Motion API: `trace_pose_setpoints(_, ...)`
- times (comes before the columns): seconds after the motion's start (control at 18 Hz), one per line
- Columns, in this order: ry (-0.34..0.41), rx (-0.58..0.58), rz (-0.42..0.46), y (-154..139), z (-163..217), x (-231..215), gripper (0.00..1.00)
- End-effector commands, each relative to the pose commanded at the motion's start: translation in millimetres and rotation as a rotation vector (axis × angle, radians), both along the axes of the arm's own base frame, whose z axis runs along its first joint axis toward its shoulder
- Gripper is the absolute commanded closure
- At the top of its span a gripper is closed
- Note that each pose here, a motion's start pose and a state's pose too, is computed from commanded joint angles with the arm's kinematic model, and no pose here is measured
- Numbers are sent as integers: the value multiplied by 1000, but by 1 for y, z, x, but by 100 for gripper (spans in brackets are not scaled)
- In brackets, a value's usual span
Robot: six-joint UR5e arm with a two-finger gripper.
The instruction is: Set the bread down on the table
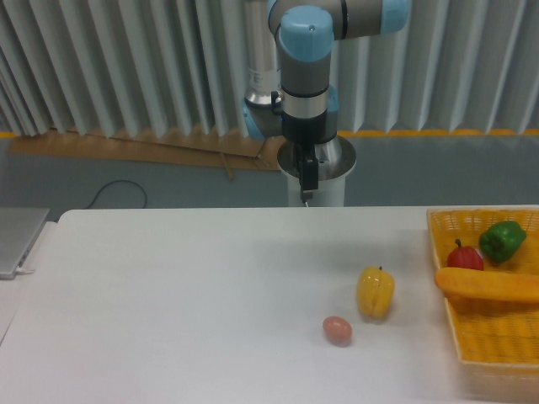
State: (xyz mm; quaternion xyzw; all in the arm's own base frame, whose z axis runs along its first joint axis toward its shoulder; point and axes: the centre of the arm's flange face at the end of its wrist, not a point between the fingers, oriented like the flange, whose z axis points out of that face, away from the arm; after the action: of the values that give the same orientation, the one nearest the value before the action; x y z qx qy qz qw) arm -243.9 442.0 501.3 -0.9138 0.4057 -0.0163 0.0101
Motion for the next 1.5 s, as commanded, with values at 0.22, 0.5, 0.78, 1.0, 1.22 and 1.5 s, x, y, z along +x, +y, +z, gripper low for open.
trace_pose_setpoints(0.22,1,1,0,0,1,0,0)
trace_pose_setpoints(0.5,4,0,1,0,1,0,0)
trace_pose_setpoints(0.78,40,40,-25,2,8,12,0)
trace_pose_setpoints(1.0,73,53,-24,-1,2,10,0)
trace_pose_setpoints(1.22,73,51,-17,-2,4,10,0)
trace_pose_setpoints(1.5,77,48,-15,-3,3,6,0)
